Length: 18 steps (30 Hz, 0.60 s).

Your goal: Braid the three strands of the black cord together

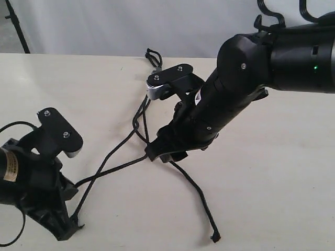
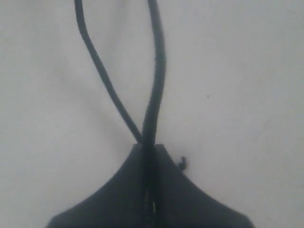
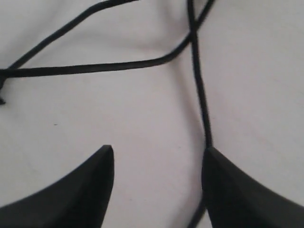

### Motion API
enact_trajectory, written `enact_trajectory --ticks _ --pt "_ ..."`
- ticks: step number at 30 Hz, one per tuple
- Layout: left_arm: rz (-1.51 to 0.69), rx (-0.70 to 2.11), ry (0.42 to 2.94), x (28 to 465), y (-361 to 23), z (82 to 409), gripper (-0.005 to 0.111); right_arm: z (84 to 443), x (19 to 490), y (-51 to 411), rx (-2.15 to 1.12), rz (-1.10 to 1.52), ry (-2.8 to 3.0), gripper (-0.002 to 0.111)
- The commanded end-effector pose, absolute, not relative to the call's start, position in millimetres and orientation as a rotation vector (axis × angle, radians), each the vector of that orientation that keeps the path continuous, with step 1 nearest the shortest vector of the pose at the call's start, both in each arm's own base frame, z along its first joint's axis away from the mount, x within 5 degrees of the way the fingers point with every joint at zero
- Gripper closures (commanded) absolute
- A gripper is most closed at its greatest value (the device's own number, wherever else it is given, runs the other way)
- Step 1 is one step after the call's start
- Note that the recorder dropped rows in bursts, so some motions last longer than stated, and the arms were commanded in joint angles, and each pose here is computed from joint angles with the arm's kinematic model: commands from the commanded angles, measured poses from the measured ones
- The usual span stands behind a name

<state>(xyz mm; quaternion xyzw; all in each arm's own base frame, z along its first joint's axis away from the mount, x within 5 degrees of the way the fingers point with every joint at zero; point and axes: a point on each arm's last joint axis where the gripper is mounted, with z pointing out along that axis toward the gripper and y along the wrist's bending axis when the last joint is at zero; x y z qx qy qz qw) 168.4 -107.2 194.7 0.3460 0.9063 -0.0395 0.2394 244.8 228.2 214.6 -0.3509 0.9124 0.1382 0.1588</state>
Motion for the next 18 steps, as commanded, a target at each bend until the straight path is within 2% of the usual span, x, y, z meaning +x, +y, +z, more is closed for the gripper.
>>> enact_trajectory --ticks 1,6,13,18 --pt "-0.038 1.019 2.393 173.4 -106.5 197.1 0.107 210.9 239.3 231.8 -1.081 0.514 2.571 0.055" --pt "0.013 1.060 2.423 178.8 -107.3 185.3 0.107 205.9 235.4 231.1 -1.088 0.542 2.582 0.055" --pt "0.258 1.010 2.485 198.6 -101.6 156.3 0.107 205.9 235.4 231.1 -1.088 0.542 2.582 0.055" --pt "0.335 0.989 2.520 206.2 -101.2 137.4 0.107 205.9 235.4 231.1 -1.088 0.542 2.582 0.055"
